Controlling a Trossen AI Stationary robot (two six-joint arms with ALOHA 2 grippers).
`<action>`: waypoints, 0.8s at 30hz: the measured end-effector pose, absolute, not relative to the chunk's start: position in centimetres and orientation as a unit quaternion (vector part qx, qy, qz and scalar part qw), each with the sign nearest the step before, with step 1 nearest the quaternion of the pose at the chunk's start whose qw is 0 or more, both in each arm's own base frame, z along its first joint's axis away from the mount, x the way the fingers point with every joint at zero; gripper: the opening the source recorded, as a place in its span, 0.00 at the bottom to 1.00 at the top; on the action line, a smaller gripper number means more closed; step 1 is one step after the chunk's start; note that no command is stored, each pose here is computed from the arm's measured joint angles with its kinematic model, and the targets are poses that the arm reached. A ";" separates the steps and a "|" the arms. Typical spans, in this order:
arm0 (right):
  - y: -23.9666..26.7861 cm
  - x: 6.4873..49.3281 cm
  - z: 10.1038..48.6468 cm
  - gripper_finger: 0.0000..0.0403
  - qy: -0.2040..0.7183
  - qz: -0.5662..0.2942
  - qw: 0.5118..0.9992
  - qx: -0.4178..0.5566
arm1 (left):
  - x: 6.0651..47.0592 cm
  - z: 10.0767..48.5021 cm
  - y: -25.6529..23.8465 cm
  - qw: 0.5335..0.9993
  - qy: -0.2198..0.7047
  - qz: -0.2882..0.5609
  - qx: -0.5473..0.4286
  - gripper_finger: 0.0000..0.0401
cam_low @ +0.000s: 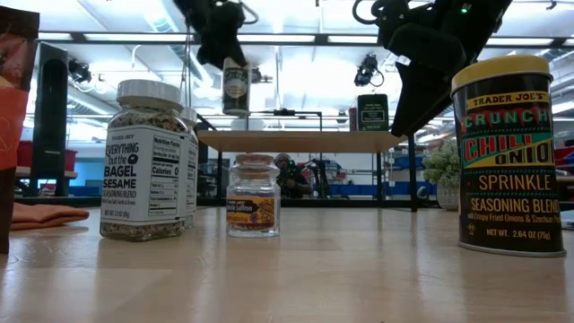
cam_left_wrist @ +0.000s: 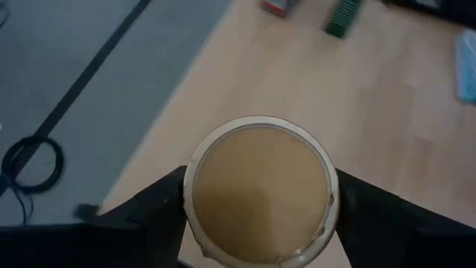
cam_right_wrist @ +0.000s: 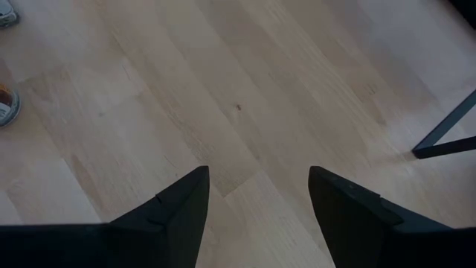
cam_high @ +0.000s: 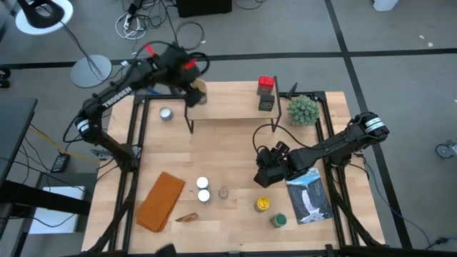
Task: Shelf spices
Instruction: Put the gold seasoning bottle on the shelf
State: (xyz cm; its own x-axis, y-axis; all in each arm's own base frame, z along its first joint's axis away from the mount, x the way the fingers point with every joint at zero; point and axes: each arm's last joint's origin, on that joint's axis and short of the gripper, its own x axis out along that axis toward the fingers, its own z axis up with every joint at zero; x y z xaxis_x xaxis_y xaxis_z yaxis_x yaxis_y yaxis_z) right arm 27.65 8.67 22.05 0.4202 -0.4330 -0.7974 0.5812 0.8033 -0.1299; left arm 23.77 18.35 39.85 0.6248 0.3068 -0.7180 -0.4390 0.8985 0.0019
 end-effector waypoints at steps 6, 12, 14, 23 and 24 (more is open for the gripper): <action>8.7 27.7 22.1 0.57 0.447 -0.299 0.839 0.078 | 22.4 40.2 21.1 0.916 0.328 0.203 -0.113 0.71; 8.7 27.8 22.1 0.57 0.443 -0.297 0.842 0.080 | 23.5 37.7 23.7 0.904 0.353 0.208 -0.127 0.71; 8.7 27.8 22.1 0.57 0.442 -0.297 0.843 0.081 | 23.9 36.7 24.6 0.897 0.365 0.209 -0.137 0.71; 8.7 27.8 22.1 0.57 0.443 -0.294 0.843 0.077 | 24.7 35.1 25.9 0.889 0.379 0.215 -0.141 0.72; 8.7 27.8 22.1 0.57 0.444 -0.294 0.843 0.076 | 24.6 35.1 25.9 0.889 0.379 0.215 -0.141 0.72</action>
State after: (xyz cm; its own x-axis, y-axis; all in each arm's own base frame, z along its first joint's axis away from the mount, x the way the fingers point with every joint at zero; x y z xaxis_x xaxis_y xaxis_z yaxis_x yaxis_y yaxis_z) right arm 27.80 8.71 22.10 0.4334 -0.4279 -0.7931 0.5625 0.8160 -0.1329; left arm 24.64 25.88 35.11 0.6203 0.2743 -0.7348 -0.4884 0.8681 -0.0882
